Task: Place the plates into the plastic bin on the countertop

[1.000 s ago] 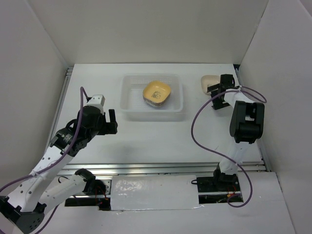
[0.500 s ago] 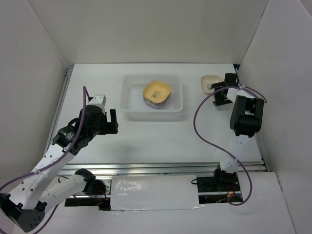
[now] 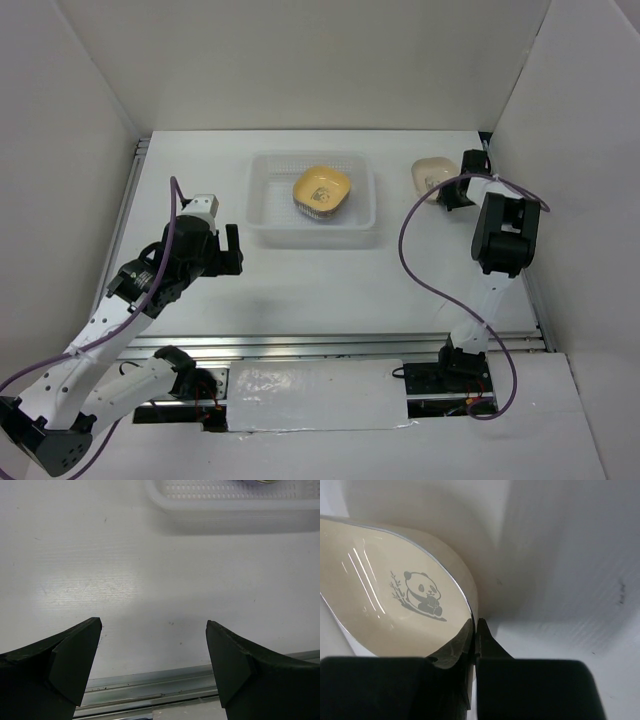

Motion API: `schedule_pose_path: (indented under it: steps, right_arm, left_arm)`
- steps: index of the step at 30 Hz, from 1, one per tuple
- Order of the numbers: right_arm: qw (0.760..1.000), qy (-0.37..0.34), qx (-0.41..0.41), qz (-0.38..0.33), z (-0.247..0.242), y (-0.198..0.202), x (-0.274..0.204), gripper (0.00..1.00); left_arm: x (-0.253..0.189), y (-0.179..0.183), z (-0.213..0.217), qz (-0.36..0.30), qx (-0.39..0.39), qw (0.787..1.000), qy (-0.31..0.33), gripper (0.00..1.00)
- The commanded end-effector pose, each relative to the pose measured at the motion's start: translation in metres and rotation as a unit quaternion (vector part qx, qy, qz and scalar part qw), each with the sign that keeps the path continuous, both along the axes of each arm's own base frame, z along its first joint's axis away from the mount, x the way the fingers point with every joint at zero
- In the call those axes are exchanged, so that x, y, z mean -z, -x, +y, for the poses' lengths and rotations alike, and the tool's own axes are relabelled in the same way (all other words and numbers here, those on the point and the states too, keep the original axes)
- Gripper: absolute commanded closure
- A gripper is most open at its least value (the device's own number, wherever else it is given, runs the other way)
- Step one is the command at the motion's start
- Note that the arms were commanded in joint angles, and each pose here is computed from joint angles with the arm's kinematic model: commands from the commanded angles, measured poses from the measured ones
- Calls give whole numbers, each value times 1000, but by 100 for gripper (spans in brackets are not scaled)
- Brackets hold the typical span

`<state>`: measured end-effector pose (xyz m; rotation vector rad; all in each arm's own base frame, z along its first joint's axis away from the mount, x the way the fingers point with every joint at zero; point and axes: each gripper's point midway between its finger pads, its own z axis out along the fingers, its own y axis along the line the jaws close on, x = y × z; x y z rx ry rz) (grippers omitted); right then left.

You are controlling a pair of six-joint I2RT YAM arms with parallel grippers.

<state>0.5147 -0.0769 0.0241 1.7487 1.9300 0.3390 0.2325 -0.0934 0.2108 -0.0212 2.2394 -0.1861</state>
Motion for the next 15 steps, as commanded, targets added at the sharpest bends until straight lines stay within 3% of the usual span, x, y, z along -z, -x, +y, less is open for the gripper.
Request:
schedule_pose_path:
  steps: [1,8,15]
  right_arm:
    - [999,35,1,-10,1,9,-29,100]
    - [981,149,-74,-102,53,6,-140,100]
    - [950,175,-199,-162,137,7,-205,100]
  left_arm:
    - [-6,-4,-4,-16,8,1000,6,1]
    - [-7,-4,-2,-18,2,1000,5,1]
    - [-12,-3,1,-29,-6,1000,9,1]
